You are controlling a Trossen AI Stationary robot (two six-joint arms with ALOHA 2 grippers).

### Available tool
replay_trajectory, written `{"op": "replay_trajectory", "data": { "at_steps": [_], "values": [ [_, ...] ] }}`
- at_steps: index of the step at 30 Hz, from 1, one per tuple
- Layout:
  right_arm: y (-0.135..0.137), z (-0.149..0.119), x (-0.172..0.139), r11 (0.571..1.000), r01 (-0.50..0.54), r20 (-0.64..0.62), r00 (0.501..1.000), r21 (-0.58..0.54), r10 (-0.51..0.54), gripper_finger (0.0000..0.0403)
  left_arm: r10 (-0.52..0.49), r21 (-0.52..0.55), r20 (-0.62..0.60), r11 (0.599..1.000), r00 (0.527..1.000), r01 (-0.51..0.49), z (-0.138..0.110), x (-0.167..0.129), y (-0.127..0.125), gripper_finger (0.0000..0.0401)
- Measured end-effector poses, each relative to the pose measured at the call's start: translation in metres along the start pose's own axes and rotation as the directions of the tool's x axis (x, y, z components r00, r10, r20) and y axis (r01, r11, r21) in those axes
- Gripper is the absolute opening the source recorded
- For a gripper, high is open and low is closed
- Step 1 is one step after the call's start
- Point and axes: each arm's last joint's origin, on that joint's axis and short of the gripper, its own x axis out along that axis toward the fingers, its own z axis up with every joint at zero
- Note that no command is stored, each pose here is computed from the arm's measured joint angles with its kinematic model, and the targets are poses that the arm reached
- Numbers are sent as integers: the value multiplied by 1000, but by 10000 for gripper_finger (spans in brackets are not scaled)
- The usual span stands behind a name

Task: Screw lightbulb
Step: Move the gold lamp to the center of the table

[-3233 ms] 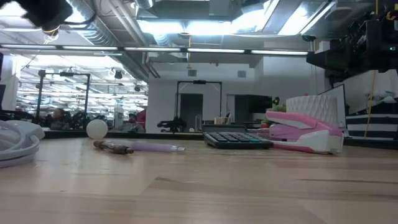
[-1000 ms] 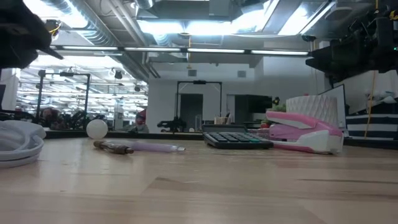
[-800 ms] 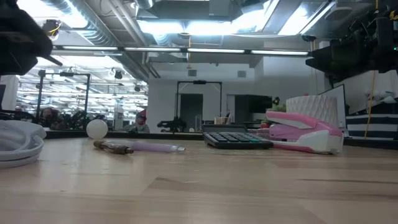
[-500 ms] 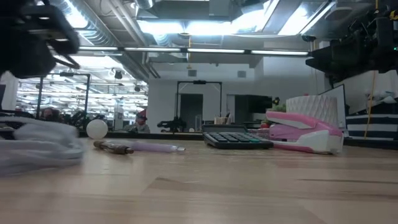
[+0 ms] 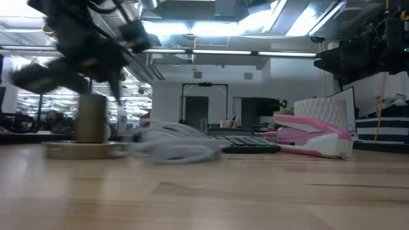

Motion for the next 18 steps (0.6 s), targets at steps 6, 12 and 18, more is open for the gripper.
{"op": "replay_trajectory", "data": {
  "at_steps": [6, 12, 18],
  "values": [
    [0, 1, 0, 1000, 1, 6, 1000, 0, -1, 198, -129, 82, 149, 990, 980, 118, 34, 14, -19, 100],
    [0, 1, 0, 1000, 1, 9, 1000, 1, -1, 198, -297, 192, 204, 946, 933, 260, 64, 39, -43, 79],
    [-1, 1, 0, 999, 33, 8, 999, 1, -33, 198, -417, 283, 142, 886, 898, 367, 78, 66, -69, 67]
  ]
}}
